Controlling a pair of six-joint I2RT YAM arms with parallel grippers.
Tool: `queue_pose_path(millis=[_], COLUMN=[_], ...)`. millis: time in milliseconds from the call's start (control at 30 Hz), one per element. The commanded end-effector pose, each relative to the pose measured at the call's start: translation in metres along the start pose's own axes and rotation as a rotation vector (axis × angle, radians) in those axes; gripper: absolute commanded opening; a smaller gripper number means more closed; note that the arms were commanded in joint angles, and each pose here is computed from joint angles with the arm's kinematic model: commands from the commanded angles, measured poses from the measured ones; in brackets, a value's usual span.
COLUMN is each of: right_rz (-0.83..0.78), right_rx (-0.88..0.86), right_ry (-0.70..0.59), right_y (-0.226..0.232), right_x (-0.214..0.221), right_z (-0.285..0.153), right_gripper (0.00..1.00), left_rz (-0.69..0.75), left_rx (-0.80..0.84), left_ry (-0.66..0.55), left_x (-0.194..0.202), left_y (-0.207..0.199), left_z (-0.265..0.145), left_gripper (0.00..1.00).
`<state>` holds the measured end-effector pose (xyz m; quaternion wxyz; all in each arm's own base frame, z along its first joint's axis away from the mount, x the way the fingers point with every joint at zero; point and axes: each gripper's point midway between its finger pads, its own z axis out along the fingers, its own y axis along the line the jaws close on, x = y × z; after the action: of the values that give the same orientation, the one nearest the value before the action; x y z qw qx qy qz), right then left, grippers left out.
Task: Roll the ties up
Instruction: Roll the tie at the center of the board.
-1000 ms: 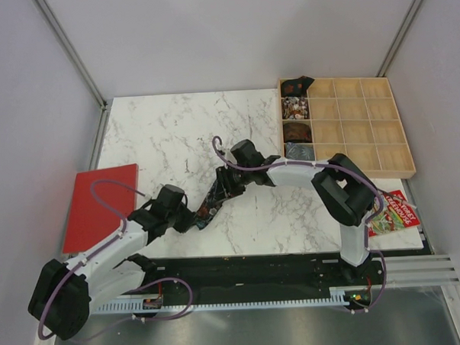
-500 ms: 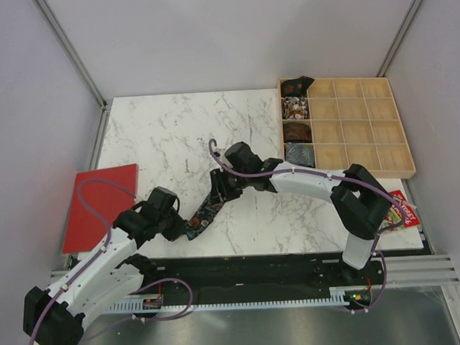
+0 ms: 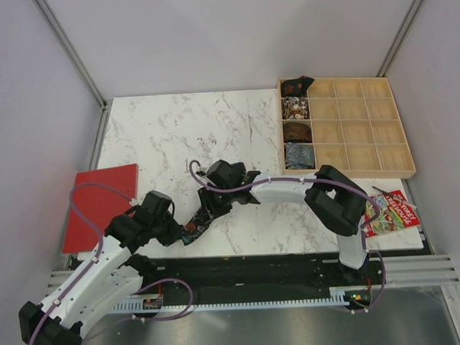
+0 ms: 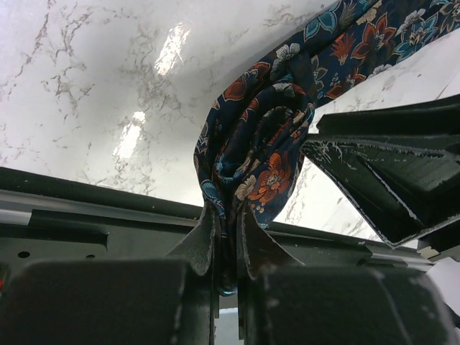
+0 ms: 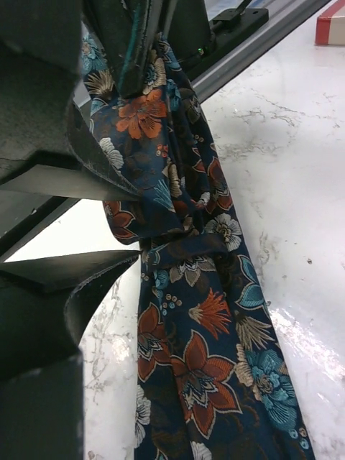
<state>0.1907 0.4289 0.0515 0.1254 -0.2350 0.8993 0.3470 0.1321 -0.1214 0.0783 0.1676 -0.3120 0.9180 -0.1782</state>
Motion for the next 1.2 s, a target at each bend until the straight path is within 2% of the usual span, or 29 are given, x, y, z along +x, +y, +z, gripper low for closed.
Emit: queue_pose_path(millis=[0, 333, 633, 833, 1167], right_rz=[-0.01, -0.027, -0.03, -0.038, -0.02], right_rx=[-0.016, -0.014, -0.031, -0.011, 0.024], right_ry=[-0.054, -0.021, -0.001, 0.004, -0.02], right_y=[0.018, 0.028, 0.035, 0.027, 0.001], right_x=[-0.02, -0.016, -0.013, -0.014, -0.031], right_z=[0.008, 0.027, 0.036, 0.039, 0.023], right_gripper=[0.41, 0.41, 0.41, 0.42, 0.44], left_rz=[0.052, 0.09, 0.147, 0.174, 0.191], left_rx=[0.016, 0.035, 0.063, 0.083, 0.009], left_ry=[0.012, -0.013, -0.012, 0.016, 0.053], left_x=[0.0, -0.013, -0.033, -0.037, -0.039], left_y=[-0.006, -0.023, -0.055, -0.071, -0.069], left_z=[-0.01, -0.019, -0.016, 0.001, 0.034], left_gripper=[0.02, 0.02, 0.02, 0.02, 0.02])
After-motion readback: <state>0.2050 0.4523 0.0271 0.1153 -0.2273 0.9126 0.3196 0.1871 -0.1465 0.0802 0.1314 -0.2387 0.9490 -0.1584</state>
